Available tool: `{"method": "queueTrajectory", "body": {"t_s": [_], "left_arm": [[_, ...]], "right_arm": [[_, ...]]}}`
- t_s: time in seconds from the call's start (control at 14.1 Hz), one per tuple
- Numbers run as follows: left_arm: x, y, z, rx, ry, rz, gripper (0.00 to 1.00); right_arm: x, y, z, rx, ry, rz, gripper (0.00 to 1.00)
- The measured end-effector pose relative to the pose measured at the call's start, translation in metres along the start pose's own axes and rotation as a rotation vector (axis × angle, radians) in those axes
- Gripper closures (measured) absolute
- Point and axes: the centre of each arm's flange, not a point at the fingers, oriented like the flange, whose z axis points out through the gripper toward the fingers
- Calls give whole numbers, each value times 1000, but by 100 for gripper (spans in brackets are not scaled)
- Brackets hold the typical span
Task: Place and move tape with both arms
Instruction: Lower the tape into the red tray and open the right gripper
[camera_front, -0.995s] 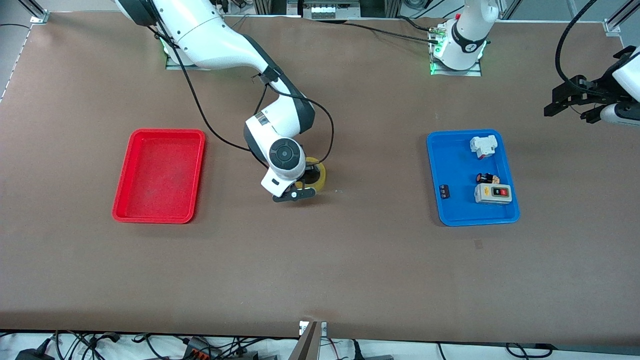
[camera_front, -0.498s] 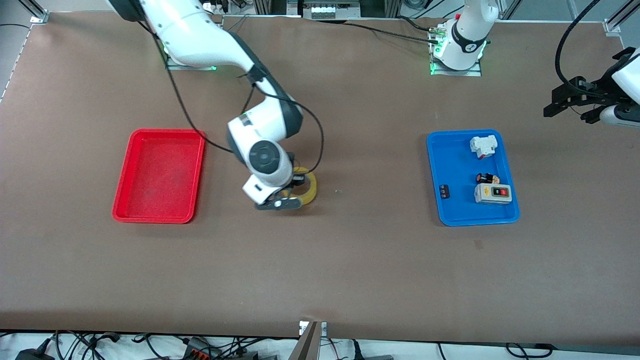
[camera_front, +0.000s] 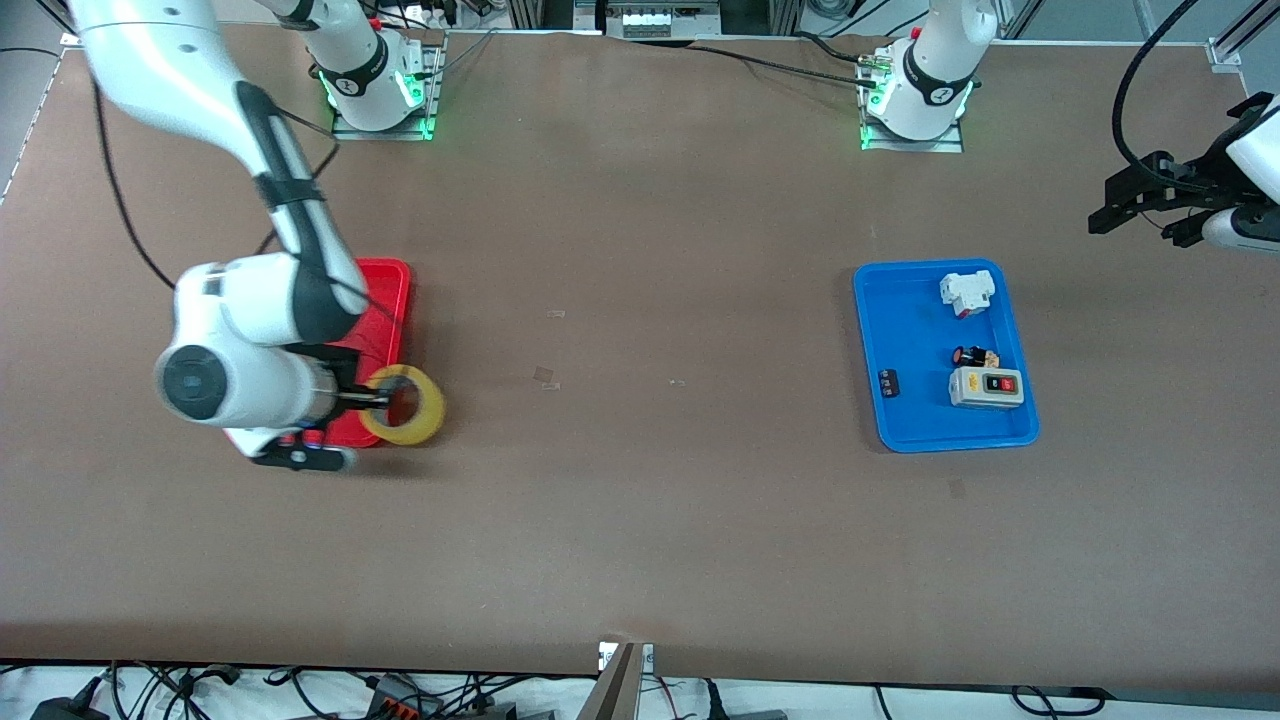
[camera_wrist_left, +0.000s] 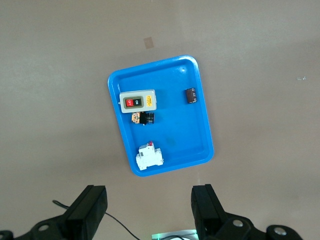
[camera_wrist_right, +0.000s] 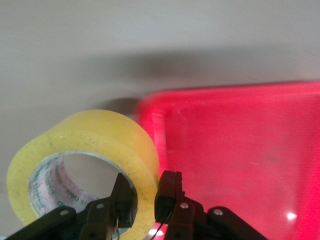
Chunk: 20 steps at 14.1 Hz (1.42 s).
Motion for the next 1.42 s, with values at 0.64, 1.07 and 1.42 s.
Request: {"method": "queueTrajectory", "body": {"t_s": [0.64,1.07,1.42], "left_arm": [[0,0,-1,0,3,0,0],[0,0,-2,1,3,0,0],[0,0,-2,1,3,0,0]], "right_arm": [[-61,81,63,-80,-49,-3,78],[-62,107,69,-105,-30,-19,78],[-69,107,84,-106,-55,-22,78]]}}
